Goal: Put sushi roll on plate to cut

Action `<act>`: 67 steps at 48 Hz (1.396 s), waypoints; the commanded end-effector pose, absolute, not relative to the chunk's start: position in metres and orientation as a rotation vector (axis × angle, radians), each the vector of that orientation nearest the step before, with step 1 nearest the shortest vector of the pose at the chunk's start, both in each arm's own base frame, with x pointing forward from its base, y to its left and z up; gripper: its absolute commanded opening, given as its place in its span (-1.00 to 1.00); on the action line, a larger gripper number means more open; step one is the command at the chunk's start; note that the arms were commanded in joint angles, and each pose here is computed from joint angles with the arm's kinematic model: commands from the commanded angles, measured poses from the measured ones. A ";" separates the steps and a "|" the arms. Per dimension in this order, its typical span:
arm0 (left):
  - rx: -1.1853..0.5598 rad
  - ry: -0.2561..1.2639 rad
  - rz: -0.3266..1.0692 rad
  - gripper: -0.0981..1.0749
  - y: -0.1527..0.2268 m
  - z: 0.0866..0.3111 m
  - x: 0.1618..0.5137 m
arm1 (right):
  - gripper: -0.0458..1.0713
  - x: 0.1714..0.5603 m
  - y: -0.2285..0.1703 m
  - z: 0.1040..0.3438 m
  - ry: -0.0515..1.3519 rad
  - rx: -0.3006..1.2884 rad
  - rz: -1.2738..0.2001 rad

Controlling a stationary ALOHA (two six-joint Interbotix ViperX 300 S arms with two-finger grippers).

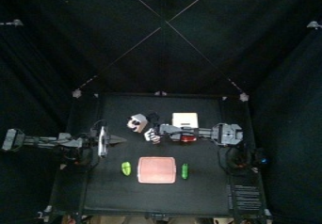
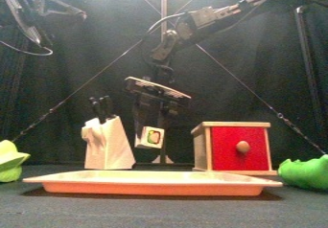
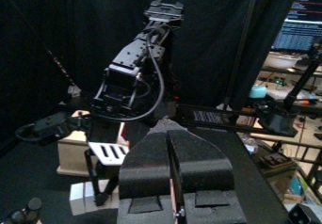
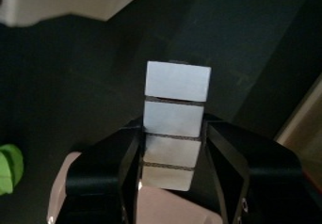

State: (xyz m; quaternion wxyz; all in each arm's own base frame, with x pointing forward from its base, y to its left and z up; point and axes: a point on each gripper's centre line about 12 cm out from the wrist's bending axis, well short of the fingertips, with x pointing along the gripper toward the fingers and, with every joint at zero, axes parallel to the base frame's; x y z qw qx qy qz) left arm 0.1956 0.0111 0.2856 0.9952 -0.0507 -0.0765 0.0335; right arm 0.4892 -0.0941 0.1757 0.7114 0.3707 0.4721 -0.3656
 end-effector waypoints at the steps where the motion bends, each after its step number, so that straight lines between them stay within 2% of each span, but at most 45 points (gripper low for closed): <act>1: -0.103 -0.170 0.066 -0.87 0.011 0.291 0.197 | 0.14 0.493 -0.077 0.213 0.991 0.825 -0.757; 12: -0.103 -0.167 0.066 -0.87 0.011 0.290 0.197 | 0.14 0.496 -0.029 0.219 1.024 0.806 -0.725; 29: -0.107 -0.166 0.066 -0.87 0.011 0.289 0.197 | 0.14 0.490 0.028 0.210 1.054 0.823 -0.720; 36: -0.110 -0.161 0.067 -0.87 0.011 0.287 0.196 | 0.14 0.486 0.047 0.208 1.040 0.860 -0.765; 55: -0.119 -0.170 0.064 -0.87 0.010 0.291 0.197 | 0.16 0.474 0.086 0.199 0.942 0.959 -0.895; 67: -0.116 -0.173 0.064 -0.87 0.010 0.292 0.197 | 0.16 0.463 0.081 0.186 0.842 0.981 -0.993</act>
